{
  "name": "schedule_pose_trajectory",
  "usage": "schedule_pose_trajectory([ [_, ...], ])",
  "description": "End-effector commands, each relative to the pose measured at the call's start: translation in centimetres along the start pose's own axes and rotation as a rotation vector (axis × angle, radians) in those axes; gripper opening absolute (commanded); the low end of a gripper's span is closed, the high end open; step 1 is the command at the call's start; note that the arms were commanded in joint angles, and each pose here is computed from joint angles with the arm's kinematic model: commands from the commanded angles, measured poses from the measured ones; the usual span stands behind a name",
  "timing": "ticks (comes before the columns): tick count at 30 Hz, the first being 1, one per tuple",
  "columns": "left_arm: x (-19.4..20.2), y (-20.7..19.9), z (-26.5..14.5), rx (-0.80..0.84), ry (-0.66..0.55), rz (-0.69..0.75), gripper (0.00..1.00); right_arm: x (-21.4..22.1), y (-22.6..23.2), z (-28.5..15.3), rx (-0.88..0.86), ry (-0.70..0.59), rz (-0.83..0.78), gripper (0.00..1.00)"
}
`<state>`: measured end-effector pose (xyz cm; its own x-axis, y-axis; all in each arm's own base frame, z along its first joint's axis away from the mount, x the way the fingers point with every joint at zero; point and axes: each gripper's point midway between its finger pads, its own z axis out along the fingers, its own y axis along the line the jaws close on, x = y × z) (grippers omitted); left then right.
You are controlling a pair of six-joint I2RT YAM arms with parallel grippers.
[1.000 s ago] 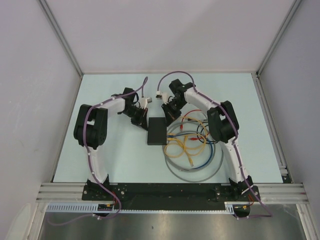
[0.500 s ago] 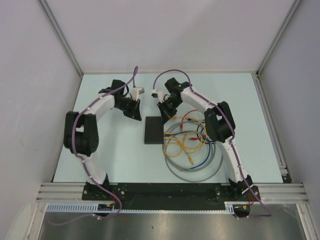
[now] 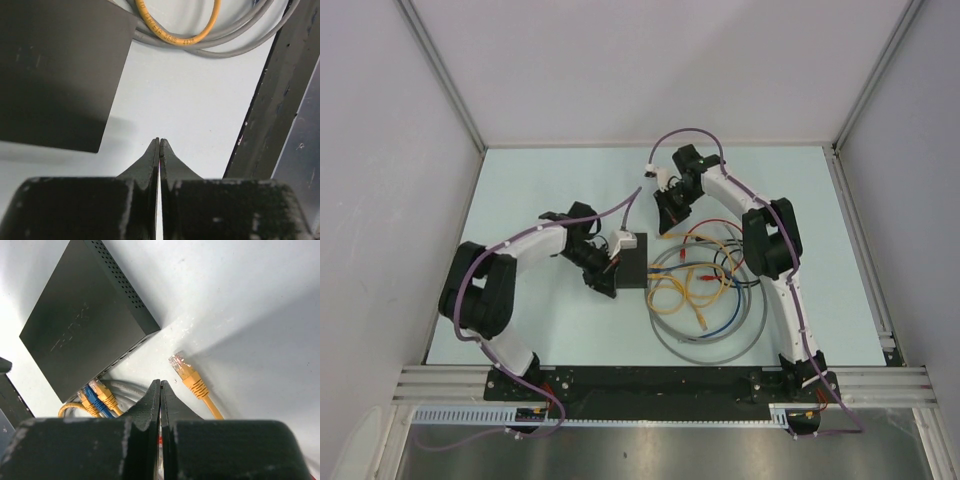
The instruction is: Pull the plug from the switch port
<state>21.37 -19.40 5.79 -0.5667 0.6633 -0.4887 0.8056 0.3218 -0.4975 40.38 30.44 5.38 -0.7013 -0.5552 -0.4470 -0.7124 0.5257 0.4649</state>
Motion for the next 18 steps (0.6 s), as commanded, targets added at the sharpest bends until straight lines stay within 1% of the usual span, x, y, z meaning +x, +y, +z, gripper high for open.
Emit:
schedule_pose_trajectory([
  [1,-1.5,2.3,0.9,-0.066,-0.02,0.083,0.02,-1.9,1.1,-1.1,0.017,-0.05,-0.049,0.0],
  [2,-1.5,3.1,1.0,-0.099,-0.011,0.064,0.02,-1.9,1.0,-1.1,0.022,-0.051,-0.052,0.0],
  [3,-1.5,4.6,0.9,-0.173,-0.001,0.046,0.02,-2.0,0.9,-1.1,0.026,-0.053,-0.055,0.0],
  [5,-1.4,6.0,0.8,-0.251,0.005,0.01,0.02,-2.1,0.9,-1.1,0.033,-0.054,-0.062,0.0],
  [6,-1.5,7.3,0.3,-0.317,0.01,0.012,0.02,-2.1,0.9,-1.1,0.035,-0.052,-0.064,0.0],
  [12,-1.7,9.7,-2.1,-0.407,-0.045,-0.103,0.02,-1.8,0.6,-0.8,0.032,-0.044,-0.051,0.0],
  [15,-2.1,9.7,-3.3,-0.405,-0.062,-0.114,0.04,-1.6,0.7,-0.7,0.027,-0.038,-0.048,0.0],
  [16,-2.3,8.1,-3.1,-0.325,-0.075,-0.109,0.07,-1.5,0.8,-0.8,0.027,-0.038,-0.05,0.0],
  [18,-3.3,5.7,-3.4,-0.213,-0.102,-0.016,0.12,-1.5,0.7,-1.2,0.022,-0.042,-0.045,0.0],
])
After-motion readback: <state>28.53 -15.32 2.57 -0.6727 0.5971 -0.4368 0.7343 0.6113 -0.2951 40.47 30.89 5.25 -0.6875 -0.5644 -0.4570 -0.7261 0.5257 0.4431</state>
